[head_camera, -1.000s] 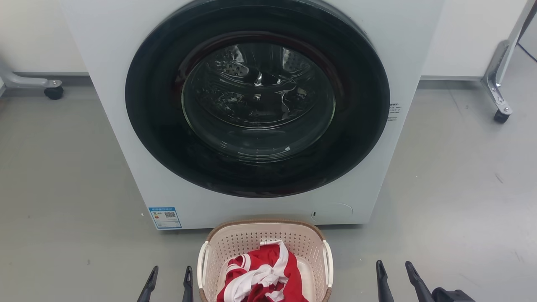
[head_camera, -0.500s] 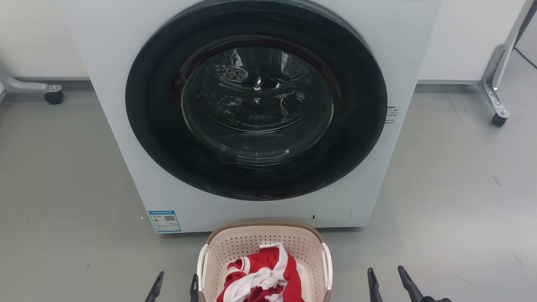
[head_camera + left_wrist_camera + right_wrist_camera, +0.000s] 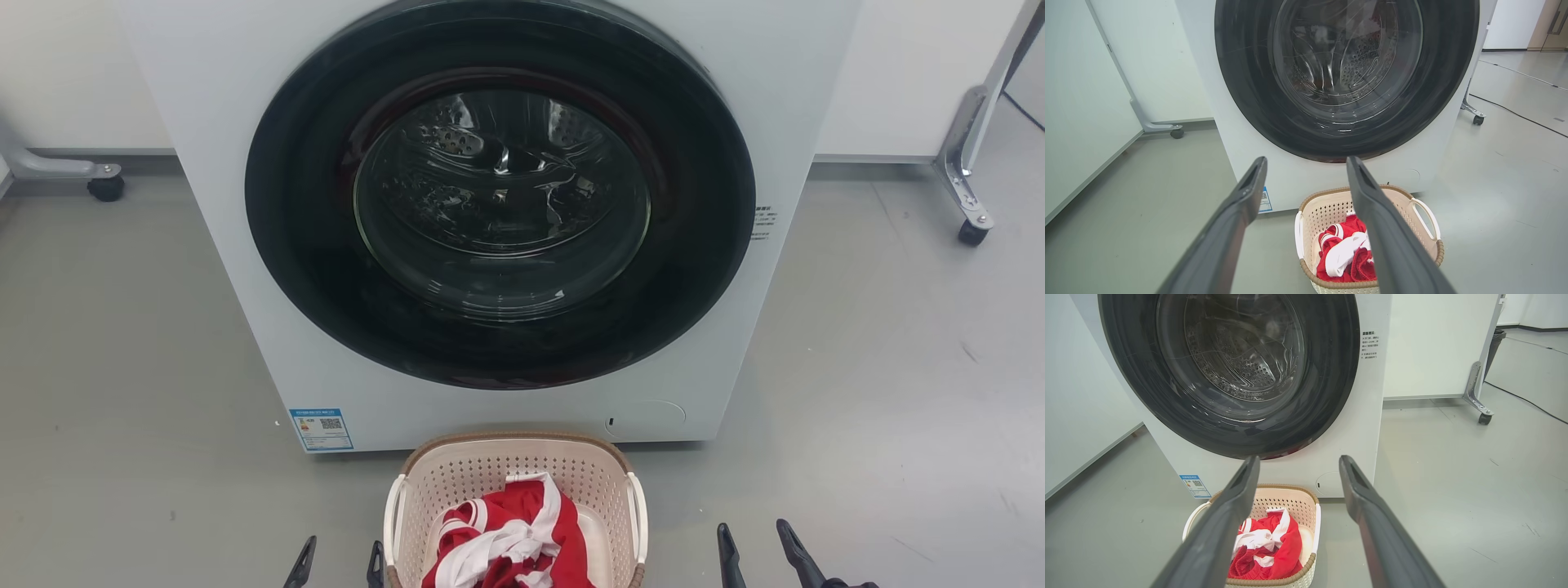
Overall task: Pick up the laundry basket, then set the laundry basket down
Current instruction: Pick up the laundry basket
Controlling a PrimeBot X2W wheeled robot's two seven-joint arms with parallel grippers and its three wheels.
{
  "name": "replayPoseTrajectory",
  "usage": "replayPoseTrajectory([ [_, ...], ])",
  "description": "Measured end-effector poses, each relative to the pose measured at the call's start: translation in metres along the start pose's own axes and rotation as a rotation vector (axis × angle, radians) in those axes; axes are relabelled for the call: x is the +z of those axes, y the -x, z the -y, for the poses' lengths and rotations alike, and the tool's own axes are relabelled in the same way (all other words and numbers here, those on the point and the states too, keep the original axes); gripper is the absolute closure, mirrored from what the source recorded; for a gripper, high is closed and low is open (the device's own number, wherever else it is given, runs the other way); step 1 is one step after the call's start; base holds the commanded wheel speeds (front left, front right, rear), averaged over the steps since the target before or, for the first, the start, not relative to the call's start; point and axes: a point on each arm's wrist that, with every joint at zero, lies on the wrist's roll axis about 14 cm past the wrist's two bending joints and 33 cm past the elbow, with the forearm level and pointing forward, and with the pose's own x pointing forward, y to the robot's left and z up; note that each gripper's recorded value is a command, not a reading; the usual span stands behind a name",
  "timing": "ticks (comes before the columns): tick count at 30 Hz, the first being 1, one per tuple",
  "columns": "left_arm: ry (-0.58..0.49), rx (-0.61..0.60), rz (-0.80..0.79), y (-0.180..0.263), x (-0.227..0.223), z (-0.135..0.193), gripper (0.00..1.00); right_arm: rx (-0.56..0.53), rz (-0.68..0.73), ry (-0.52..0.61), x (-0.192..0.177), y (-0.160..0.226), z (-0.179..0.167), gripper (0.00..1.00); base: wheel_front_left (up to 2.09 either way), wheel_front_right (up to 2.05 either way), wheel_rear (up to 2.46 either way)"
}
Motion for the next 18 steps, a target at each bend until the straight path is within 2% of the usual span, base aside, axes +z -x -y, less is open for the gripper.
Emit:
replayPoseTrajectory([
  [18, 0.003, 0.009, -0.019, -0.0021, -0.0056, -0.0028, 0.00, -0.002, -0.013, -0.004, -0.0042, -0.0031, 0.0007, 0.00, 0.00, 0.00, 0.00],
])
